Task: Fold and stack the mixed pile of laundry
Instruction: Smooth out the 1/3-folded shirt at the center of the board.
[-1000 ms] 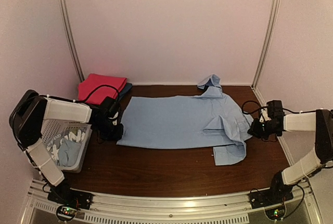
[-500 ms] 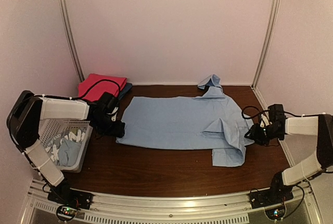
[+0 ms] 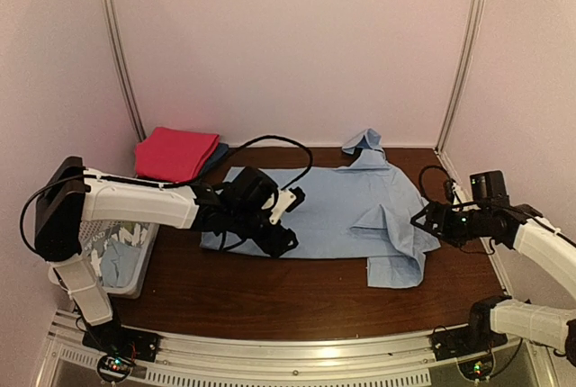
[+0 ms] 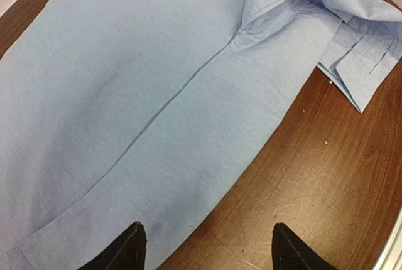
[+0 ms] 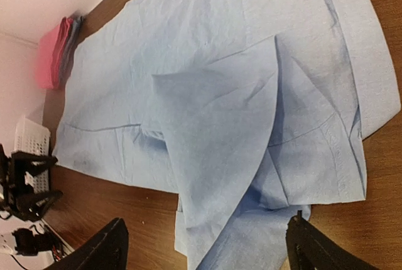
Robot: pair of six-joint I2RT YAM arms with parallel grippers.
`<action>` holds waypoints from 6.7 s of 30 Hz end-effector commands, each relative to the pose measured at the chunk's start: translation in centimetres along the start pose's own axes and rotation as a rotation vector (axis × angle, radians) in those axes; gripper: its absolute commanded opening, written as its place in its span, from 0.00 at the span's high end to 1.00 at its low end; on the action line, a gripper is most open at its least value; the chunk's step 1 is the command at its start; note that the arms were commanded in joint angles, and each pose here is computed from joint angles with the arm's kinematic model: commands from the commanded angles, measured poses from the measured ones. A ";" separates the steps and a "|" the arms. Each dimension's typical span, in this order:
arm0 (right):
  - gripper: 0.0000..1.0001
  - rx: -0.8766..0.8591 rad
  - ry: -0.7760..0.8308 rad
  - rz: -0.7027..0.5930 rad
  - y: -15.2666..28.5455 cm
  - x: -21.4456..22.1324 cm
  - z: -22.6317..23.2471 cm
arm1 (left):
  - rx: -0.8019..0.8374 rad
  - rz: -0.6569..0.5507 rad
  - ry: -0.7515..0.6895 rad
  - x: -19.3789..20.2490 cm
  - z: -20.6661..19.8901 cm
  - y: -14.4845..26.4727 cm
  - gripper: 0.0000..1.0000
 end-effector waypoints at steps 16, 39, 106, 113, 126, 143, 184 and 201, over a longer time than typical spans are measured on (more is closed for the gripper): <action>0.90 0.273 -0.007 0.112 -2.5 7.2 -0.8 | -0.021 -0.096 0.015 -2.3 1.2 0.0 0.31; 1.00 -0.576 0.114 0.213 -7.3 -1.3 19.7 | 0.112 -0.493 -0.079 -4.8 -0.4 -0.4 0.12; 0.54 -0.272 -0.125 0.016 -6.3 -1.7 1.4 | -0.779 0.090 -0.807 -1.1 6.4 -3.4 1.00; 0.54 -0.245 -0.118 0.036 -6.6 -1.2 0.8 | -0.811 0.011 -0.814 0.4 6.5 -0.3 1.00; 0.55 -0.238 -0.122 0.051 -7.0 -1.2 0.5 | -0.793 0.094 -0.833 3.8 6.8 1.1 1.00; 0.55 -0.212 -0.065 0.036 -7.0 -2.7 1.6 | -0.565 -0.050 -0.441 2.0 6.0 10.3 0.39; 0.68 0.054 -0.074 0.162 -15.6 -0.6 -4.5 | -0.034 -0.279 0.992 6.1 11.0 2.6 0.18; 0.68 0.065 -0.062 0.161 -15.5 -0.7 -4.5 | -0.059 -0.214 1.121 8.5 9.6 2.5 0.16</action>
Point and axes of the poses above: each gripper's point midway between its finger pads, its own y axis back along the fingers, its own z axis along the line the jaws close on, x = y × z, the point moved 7 cm from there along y, back along the fingers, and after that the axes turned 11 degrees about -y, right-handed, at the moved point
